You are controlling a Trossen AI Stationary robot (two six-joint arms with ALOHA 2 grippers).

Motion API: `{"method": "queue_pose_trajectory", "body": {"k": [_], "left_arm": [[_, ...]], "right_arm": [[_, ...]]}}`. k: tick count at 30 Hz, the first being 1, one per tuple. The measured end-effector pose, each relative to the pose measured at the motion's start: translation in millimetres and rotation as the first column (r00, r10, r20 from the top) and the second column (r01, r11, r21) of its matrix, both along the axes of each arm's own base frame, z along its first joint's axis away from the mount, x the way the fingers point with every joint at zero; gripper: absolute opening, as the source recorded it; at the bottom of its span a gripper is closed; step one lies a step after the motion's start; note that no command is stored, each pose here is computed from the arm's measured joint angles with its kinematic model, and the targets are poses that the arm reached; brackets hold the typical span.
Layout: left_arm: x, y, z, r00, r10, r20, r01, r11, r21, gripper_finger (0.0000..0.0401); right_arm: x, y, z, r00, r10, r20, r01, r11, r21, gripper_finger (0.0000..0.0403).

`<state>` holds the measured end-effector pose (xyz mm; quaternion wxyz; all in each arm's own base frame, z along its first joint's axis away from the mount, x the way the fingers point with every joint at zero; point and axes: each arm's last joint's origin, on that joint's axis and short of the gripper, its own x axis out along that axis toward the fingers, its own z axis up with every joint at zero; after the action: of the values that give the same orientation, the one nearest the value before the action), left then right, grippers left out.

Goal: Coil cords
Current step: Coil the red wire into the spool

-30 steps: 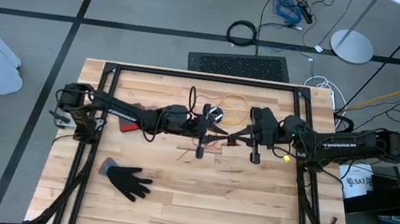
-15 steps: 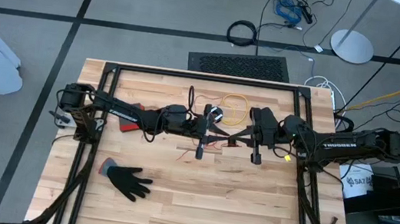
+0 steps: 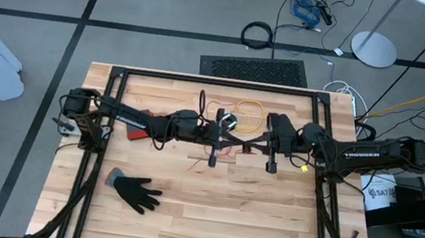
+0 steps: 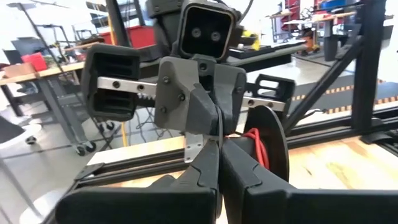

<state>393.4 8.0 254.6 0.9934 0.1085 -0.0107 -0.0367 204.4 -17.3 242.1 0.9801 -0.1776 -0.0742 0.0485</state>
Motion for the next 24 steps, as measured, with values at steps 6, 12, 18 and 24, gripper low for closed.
{"method": "queue_pose_trajectory", "body": {"k": [6,12,18,24], "left_arm": [[0.1,0.2,-1.2,1.0,0.013,-0.013,-0.013,1.0,0.004,0.0002],[0.1,-0.2,-1.7,1.0,0.012,-0.019,-0.012,1.0,0.008,0.0001],[0.1,-0.4,-1.6,1.0,0.013,-0.016,-0.012,1.0,0.026,0.0],[0.0,-0.2,-2.0,1.0,0.016,-0.018,-0.016,1.0,0.026,0.0]], "right_arm": [[-5.2,-0.3,0.8,0.999,-0.028,-0.034,0.029,0.999,0.023,0.0051],[-10.7,0.1,-2.9,0.993,-0.028,-0.113,0.035,0.998,0.059,0.0073],[-14.6,0.5,-2.6,0.99,-0.031,-0.134,0.039,0.997,0.061,0.006],[-16.6,0.7,-5.7,0.984,-0.028,-0.179,0.041,0.997,0.072,0.0041]]}}
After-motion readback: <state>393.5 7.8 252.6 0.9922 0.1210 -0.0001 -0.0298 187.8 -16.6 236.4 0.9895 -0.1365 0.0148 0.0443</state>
